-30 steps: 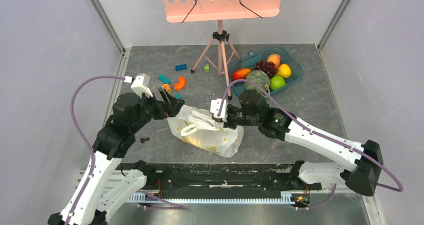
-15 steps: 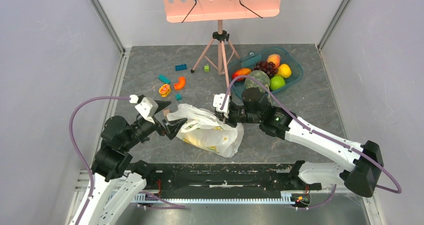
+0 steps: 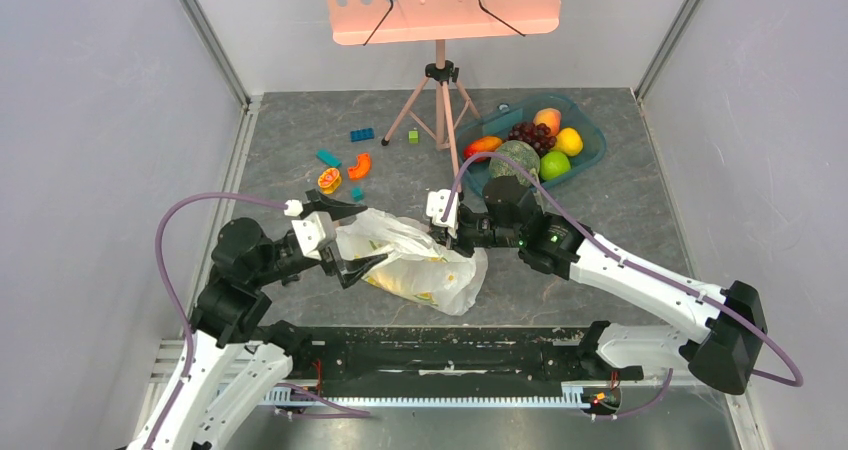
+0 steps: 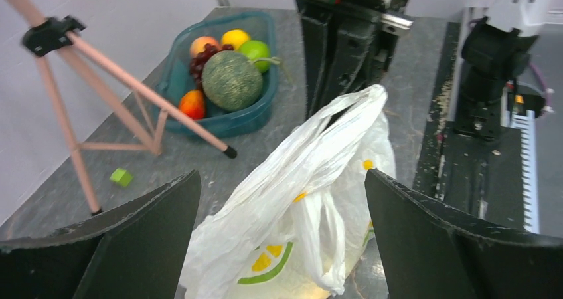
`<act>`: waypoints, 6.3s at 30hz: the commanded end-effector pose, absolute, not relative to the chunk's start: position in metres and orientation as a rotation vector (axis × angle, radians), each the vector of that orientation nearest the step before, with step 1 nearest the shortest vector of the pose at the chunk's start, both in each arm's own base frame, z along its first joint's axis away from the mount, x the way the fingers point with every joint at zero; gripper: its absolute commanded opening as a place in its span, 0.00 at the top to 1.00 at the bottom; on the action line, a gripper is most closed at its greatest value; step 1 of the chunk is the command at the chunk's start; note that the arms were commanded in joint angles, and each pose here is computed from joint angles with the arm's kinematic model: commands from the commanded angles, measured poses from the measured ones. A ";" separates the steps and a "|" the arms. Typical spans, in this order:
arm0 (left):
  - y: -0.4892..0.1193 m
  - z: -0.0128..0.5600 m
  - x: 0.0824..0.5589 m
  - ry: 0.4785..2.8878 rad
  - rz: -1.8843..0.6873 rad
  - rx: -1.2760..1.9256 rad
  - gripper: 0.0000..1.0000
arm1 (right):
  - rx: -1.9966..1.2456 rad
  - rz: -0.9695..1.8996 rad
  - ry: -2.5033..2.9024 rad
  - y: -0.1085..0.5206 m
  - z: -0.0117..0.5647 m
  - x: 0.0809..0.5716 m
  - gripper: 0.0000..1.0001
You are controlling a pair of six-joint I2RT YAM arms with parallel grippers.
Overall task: Take the fake fruits out of the plastic bag
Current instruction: Untie the plastic bag at the center of the board, then adjust the plastic bag at the center of the board.
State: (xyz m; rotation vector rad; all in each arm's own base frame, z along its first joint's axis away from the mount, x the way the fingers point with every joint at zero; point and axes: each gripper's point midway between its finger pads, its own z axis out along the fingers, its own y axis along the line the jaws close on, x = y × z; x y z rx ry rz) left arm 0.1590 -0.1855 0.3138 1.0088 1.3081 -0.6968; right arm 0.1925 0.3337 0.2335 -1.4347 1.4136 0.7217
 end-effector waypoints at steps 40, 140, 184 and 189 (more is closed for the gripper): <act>-0.245 0.328 0.184 1.228 -0.452 1.107 0.49 | -1.325 0.744 1.387 0.328 0.249 0.191 1.00; -0.121 0.280 0.219 1.541 -0.677 -0.170 0.98 | -0.305 0.439 1.997 0.336 0.170 0.281 0.74; -0.126 0.200 0.188 1.791 -0.770 -0.205 0.98 | -0.587 0.605 1.796 0.334 0.181 0.186 0.47; -0.128 0.202 0.188 1.790 -0.778 -0.200 0.98 | -0.664 0.674 1.776 0.355 0.186 0.179 0.54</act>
